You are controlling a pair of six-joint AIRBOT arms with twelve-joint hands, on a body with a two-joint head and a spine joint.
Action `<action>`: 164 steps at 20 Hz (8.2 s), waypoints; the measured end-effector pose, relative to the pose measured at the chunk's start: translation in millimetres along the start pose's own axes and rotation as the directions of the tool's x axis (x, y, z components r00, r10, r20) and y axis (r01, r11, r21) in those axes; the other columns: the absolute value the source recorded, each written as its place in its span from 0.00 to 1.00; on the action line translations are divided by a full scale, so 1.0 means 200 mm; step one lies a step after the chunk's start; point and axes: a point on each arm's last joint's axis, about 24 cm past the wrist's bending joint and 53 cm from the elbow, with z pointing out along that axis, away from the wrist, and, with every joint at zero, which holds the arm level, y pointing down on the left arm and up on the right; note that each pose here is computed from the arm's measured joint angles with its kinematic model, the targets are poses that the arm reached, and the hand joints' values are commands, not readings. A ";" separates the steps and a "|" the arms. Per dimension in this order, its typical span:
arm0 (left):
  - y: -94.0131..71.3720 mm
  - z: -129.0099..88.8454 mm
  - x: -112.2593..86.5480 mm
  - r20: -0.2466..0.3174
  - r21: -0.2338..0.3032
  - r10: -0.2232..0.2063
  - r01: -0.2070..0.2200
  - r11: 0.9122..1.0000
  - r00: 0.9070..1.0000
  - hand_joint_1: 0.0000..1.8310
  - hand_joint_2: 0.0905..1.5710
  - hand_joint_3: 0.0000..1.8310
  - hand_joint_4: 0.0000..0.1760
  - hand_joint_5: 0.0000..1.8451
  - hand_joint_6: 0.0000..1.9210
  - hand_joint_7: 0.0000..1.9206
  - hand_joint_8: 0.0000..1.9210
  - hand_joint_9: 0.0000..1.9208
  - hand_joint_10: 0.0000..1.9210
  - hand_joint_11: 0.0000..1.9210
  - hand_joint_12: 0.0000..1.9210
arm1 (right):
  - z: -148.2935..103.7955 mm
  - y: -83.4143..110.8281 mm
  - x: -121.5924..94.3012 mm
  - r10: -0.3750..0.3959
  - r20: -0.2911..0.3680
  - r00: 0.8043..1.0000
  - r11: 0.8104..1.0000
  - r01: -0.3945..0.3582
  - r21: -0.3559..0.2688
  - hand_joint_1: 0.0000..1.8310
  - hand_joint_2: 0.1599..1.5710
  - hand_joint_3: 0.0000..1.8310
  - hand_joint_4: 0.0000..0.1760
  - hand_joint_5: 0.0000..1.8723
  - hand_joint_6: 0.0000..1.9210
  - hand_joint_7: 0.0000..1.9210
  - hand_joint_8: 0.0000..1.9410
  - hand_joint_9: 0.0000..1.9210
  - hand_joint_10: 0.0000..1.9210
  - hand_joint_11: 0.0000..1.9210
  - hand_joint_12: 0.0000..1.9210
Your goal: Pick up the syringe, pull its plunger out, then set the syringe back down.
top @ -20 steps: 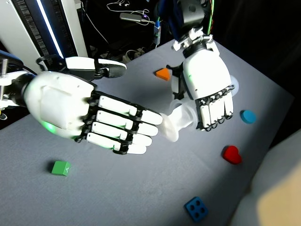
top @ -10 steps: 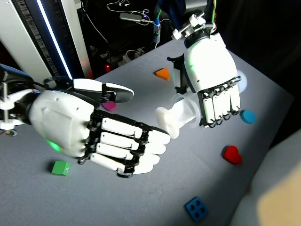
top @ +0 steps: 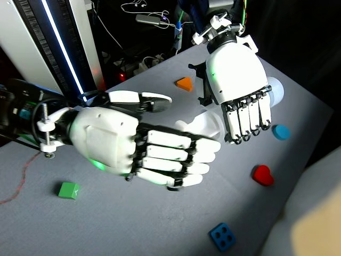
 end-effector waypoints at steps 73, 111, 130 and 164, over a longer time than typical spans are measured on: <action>0.00 0.00 0.03 -0.015 0.002 -0.008 0.008 1.000 1.000 0.73 0.77 0.00 0.00 0.40 0.67 0.39 0.70 0.34 0.81 0.24 0.79 | 0.30 -0.23 0.15 0.108 -0.123 0.987 0.988 -0.093 0.126 0.76 0.65 0.00 0.00 0.47 0.51 0.55 0.40 0.58 0.53 0.55 0.55; -0.01 0.00 -0.01 0.013 0.012 -0.008 0.008 1.000 1.000 0.73 0.78 0.00 0.00 0.39 0.70 0.38 0.71 0.34 0.82 0.23 0.80 | 0.28 0.04 -0.10 -0.346 -0.164 0.924 0.937 0.349 -0.008 0.76 0.65 0.00 0.00 0.48 0.49 0.55 0.40 0.58 0.54 0.54 0.55; -0.01 0.00 -0.03 0.021 0.007 -0.029 0.029 1.000 0.999 0.73 0.78 0.00 0.00 0.38 0.70 0.39 0.71 0.34 0.82 0.24 0.79 | 0.25 0.10 -0.31 -0.368 -0.117 0.922 0.928 0.373 0.021 0.76 0.66 0.00 0.00 0.48 0.49 0.53 0.43 0.56 0.56 0.52 0.56; 0.08 -0.02 -0.01 0.016 -0.051 -0.012 0.013 0.999 1.000 0.73 0.78 0.00 0.00 0.37 0.71 0.39 0.70 0.35 0.82 0.25 0.79 | 0.23 0.03 -0.34 -0.408 -0.084 0.909 0.909 0.413 0.048 0.42 0.60 0.00 0.00 0.08 0.00 0.09 0.00 0.09 0.00 0.00 0.29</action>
